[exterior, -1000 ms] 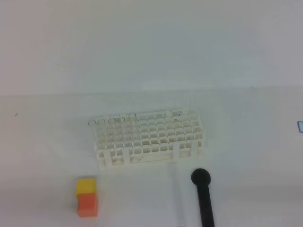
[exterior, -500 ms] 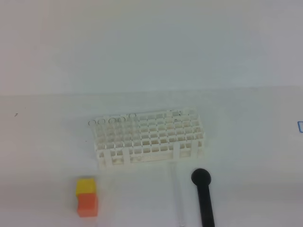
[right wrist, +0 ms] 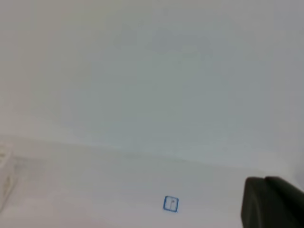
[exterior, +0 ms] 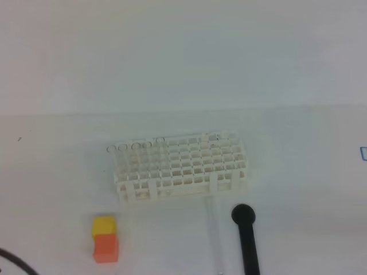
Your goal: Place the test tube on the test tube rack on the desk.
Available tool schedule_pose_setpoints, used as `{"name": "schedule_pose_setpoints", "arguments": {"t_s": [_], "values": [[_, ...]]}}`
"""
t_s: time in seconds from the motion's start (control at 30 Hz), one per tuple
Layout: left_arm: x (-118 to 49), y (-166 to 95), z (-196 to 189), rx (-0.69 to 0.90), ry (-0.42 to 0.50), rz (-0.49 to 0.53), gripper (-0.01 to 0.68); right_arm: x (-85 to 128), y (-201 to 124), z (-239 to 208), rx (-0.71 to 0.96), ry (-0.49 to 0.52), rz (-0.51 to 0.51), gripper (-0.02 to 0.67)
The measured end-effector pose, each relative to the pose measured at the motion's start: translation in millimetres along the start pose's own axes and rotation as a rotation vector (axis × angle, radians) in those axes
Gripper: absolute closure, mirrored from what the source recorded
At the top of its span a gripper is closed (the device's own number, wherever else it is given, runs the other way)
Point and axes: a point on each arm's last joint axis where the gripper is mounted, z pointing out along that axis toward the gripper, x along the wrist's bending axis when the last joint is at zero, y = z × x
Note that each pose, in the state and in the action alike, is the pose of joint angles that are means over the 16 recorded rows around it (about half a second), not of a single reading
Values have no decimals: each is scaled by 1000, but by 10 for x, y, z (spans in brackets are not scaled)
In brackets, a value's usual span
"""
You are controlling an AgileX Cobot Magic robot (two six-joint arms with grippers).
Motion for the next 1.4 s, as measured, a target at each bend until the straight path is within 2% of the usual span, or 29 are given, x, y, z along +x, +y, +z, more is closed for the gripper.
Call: {"name": "schedule_pose_setpoints", "arguments": {"t_s": [0.17, 0.37, 0.63, 0.77, 0.87, 0.97, 1.07, 1.2, 1.4], "values": [[-13, 92, 195, 82, -9, 37, 673, -29, 127, 39, 125, 13, 18, 650], [-39, 65, 420, 229, -52, 98, 673, -52, 282, 139, 241, 32, 40, 650], [-181, -44, 642, 467, -253, 178, 673, -58, 369, 249, 334, 53, 48, 650], [-250, -100, 739, 539, -339, 159, 673, -53, 367, 276, 354, 60, 46, 650], [-267, -154, 806, 589, -354, 120, 673, -49, 361, 286, 363, 65, 45, 650], [-248, -215, 859, 648, -317, 70, 673, -46, 357, 290, 369, 68, 45, 650], [-199, -272, 894, 712, -234, 6, 673, -43, 354, 291, 373, 71, 46, 650], [-89, -337, 904, 791, -69, -72, 673, -40, 350, 290, 377, 74, 48, 650], [90, -384, 869, 852, 175, -117, 673, -38, 353, 291, 374, 76, 51, 650]]}}
